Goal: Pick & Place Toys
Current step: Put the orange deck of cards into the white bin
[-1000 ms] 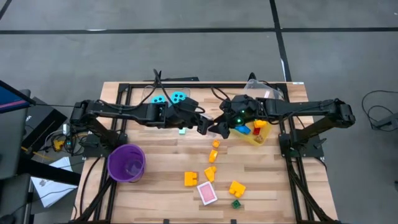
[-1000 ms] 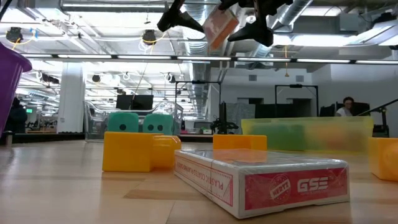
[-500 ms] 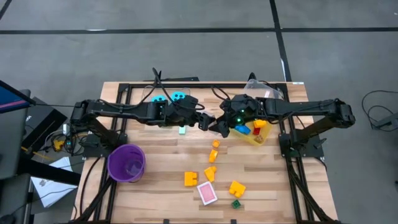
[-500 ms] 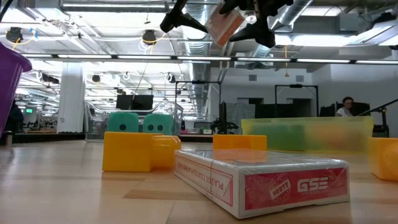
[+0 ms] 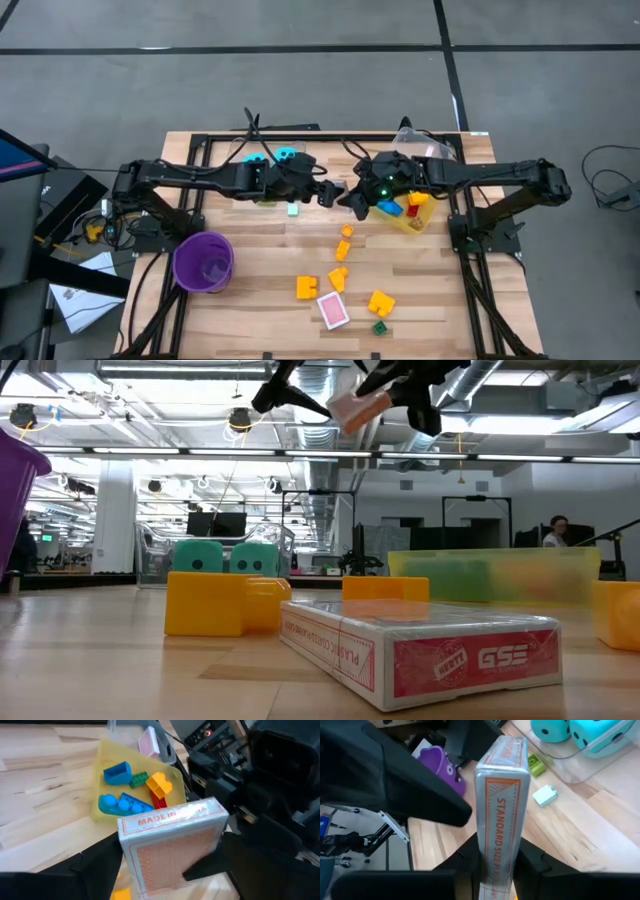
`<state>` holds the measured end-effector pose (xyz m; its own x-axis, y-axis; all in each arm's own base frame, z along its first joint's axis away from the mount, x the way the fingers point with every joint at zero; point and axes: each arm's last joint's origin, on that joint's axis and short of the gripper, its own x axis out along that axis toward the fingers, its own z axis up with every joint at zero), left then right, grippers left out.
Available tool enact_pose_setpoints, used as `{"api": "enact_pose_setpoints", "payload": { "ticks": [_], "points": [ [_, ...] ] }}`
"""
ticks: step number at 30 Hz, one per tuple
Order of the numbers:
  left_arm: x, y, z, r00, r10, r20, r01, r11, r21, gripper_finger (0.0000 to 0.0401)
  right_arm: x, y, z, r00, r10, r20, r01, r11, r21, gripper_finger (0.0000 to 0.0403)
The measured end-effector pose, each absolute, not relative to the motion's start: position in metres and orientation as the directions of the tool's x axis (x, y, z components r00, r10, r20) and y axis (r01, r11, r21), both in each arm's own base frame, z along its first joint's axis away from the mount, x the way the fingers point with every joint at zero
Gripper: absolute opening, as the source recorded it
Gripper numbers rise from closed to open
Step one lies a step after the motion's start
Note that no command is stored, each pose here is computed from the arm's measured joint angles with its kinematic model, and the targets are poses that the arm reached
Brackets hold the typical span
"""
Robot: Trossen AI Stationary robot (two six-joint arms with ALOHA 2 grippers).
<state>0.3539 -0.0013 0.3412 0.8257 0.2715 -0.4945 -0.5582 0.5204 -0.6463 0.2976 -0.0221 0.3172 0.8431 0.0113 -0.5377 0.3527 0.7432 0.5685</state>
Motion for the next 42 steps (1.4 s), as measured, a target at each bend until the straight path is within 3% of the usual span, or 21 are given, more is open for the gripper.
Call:
{"api": "enact_pose_setpoints", "payload": {
  "ticks": [8, 18, 29, 38, 42],
  "points": [
    [0.344, 0.002, 0.349, 0.817, 0.298, -0.494, -0.574, 0.511, -0.640, 0.0369, 0.297, -0.023, 0.322, 0.861, -0.008, -0.509, 0.346, 0.744, 0.572, 0.0071],
    [0.300, 0.017, 0.389, 0.826, 0.374, -0.421, -0.563, 0.572, -0.596, 0.0363, 0.283, -0.042, 0.306, 0.737, -0.045, -0.674, 0.537, 0.646, 0.543, 0.0071],
    [0.247, 0.017, 0.415, 0.792, 0.450, -0.412, -0.610, 0.558, -0.562, 0.0341, 0.243, -0.112, 0.290, 0.516, -0.183, -0.837, 0.831, 0.345, 0.436, 0.0071],
    [0.241, 0.017, 0.417, 0.780, 0.472, -0.410, -0.625, 0.581, -0.521, 0.0331, 0.201, -0.167, 0.286, 0.400, -0.269, -0.876, 0.915, 0.060, 0.399, 0.0069],
    [0.241, 0.018, 0.417, 0.779, 0.475, -0.410, -0.627, 0.581, -0.519, 0.0329, 0.177, -0.185, 0.284, 0.283, -0.311, -0.907, 0.945, -0.069, 0.319, 0.0068]
  ]
}}
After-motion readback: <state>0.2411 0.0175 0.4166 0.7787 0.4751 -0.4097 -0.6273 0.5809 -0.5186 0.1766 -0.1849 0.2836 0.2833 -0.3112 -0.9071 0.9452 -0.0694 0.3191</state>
